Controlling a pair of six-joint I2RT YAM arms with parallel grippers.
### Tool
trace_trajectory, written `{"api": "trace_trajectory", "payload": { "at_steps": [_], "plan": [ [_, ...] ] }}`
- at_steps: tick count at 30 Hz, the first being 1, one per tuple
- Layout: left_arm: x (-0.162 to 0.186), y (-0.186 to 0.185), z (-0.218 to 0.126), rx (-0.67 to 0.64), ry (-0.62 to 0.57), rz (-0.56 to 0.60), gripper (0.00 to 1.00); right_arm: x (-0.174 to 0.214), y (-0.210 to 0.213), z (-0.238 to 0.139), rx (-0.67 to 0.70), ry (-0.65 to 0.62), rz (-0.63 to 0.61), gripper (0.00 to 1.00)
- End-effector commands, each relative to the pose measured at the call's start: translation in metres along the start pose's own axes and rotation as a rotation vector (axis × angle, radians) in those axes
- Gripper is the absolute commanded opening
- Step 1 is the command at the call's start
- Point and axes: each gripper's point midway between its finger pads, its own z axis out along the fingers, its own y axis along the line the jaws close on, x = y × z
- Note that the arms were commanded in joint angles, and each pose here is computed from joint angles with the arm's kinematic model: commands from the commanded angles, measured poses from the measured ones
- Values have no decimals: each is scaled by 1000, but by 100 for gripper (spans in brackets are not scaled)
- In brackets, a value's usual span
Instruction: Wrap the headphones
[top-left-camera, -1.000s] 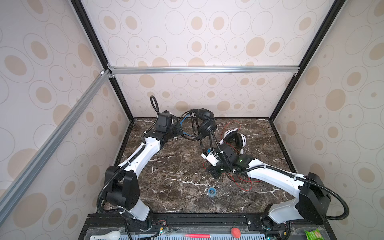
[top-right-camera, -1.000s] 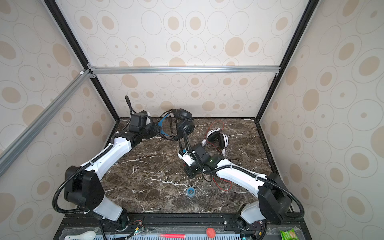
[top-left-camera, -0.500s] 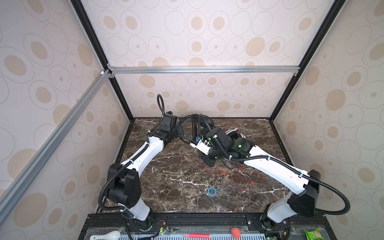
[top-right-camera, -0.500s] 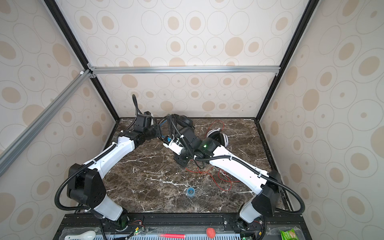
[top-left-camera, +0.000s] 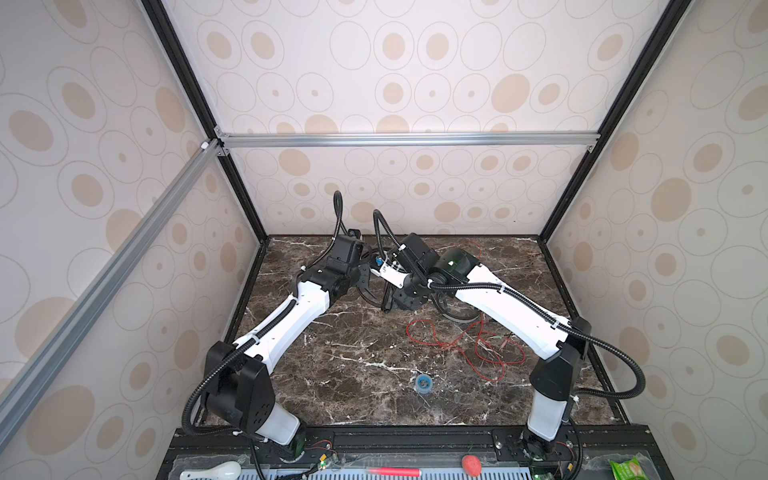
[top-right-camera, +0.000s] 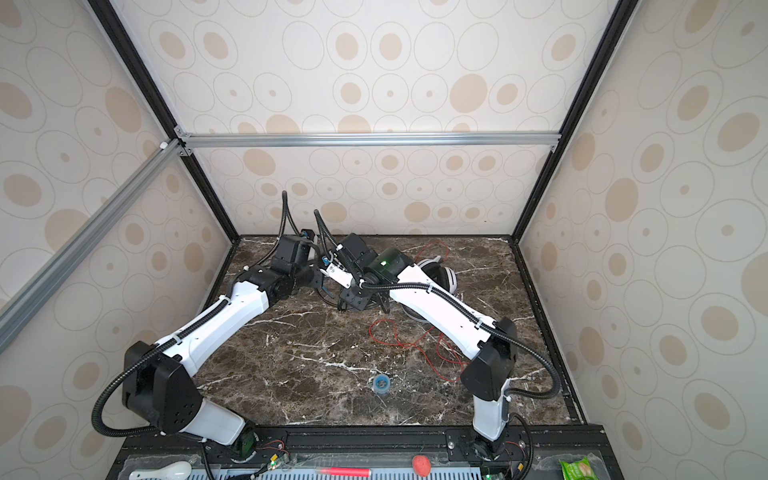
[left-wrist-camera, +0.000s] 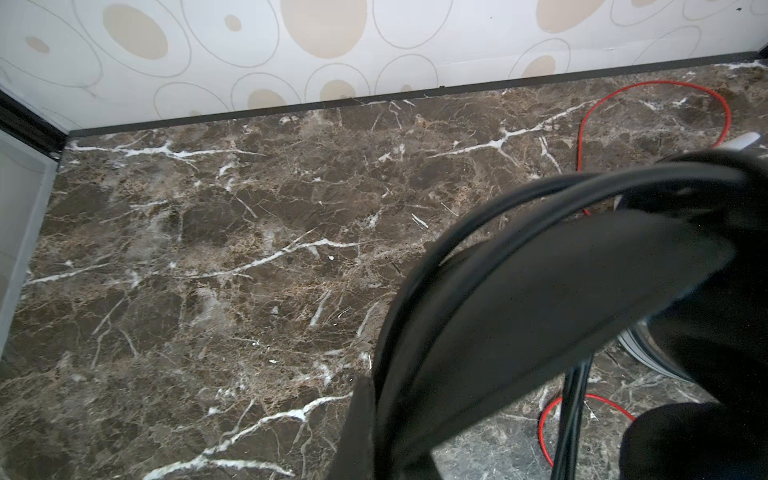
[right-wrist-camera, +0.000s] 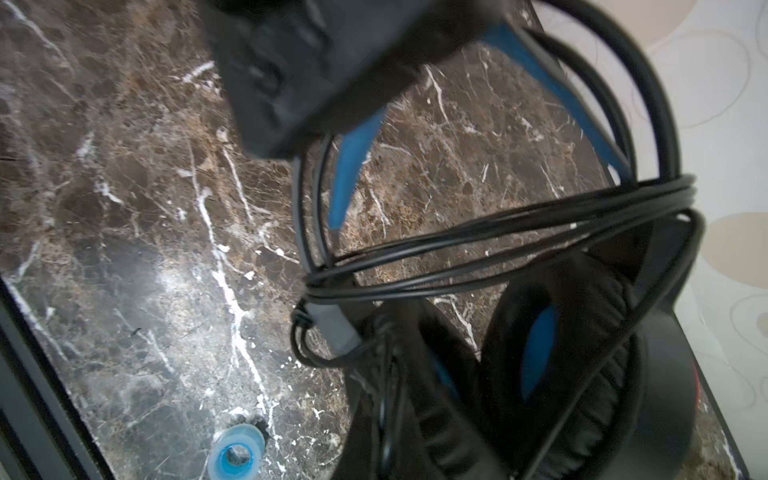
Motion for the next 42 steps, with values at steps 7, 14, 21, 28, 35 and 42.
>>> {"api": "trace_trajectory", "payload": {
  "at_steps": [7, 14, 21, 28, 35, 42],
  "plan": [
    [-26, -20, -23, 78, -88, 18, 0, 15, -41, 19, 43, 73, 120, 0],
    [-24, -43, -22, 142, -80, 36, 0, 2, -50, 34, 39, 70, 145, 0],
    [-25, -65, -27, 198, -92, 40, 0, -5, -60, 45, 19, 62, 213, 0],
    [-24, -86, -33, 263, -95, 57, 0, -20, -70, 46, 35, -3, 244, 2],
    [-24, -97, -36, 315, -95, 44, 0, -22, -80, 43, 87, -30, 270, 16],
    [-20, -101, -37, 335, -84, 39, 0, -19, -79, 42, 98, -68, 293, 30]
  ]
}}
